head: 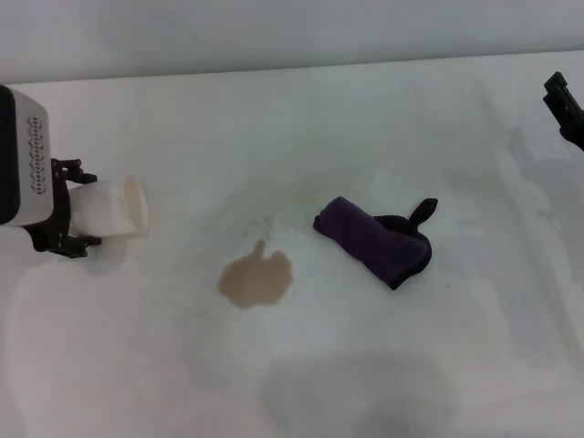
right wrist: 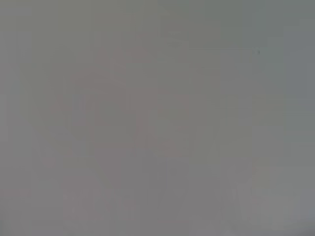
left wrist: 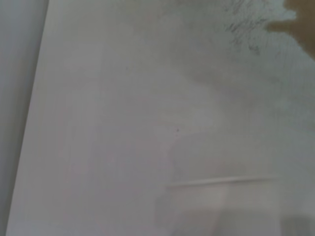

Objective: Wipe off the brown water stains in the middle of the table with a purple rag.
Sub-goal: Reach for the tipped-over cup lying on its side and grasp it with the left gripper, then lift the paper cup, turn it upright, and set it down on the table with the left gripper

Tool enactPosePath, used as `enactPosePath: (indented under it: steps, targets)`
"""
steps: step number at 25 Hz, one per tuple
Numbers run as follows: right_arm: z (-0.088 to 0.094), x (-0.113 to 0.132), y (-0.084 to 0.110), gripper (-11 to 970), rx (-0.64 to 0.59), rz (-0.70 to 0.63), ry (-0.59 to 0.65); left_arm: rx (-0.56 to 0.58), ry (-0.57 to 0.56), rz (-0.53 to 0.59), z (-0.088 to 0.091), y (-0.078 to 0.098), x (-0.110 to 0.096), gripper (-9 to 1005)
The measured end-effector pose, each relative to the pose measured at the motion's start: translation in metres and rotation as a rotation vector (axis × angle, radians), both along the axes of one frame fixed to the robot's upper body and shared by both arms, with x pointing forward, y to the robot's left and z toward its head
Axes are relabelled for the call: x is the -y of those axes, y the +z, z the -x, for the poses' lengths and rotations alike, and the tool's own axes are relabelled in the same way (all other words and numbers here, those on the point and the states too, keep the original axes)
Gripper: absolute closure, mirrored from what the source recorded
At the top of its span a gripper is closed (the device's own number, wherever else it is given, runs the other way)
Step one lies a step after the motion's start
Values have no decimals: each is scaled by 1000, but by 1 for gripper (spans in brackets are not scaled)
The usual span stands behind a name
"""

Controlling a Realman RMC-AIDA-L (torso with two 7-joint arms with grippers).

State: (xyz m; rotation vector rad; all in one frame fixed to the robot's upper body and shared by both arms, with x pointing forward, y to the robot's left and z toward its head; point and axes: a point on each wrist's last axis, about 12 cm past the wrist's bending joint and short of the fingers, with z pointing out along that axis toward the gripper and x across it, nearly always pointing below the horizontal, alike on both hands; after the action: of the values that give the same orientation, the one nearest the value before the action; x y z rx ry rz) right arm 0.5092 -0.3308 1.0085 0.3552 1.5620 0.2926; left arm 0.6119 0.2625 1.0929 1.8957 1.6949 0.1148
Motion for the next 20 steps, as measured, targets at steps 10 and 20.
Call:
enactPosePath:
  steps: [10,20]
  targets:
    - [0,-1,0,82,0,-4,4,15,-6,36,0,0,3,156]
    - [2,-4,-1,82,-1,-7,15,34,52,113,1,-4,2,222]
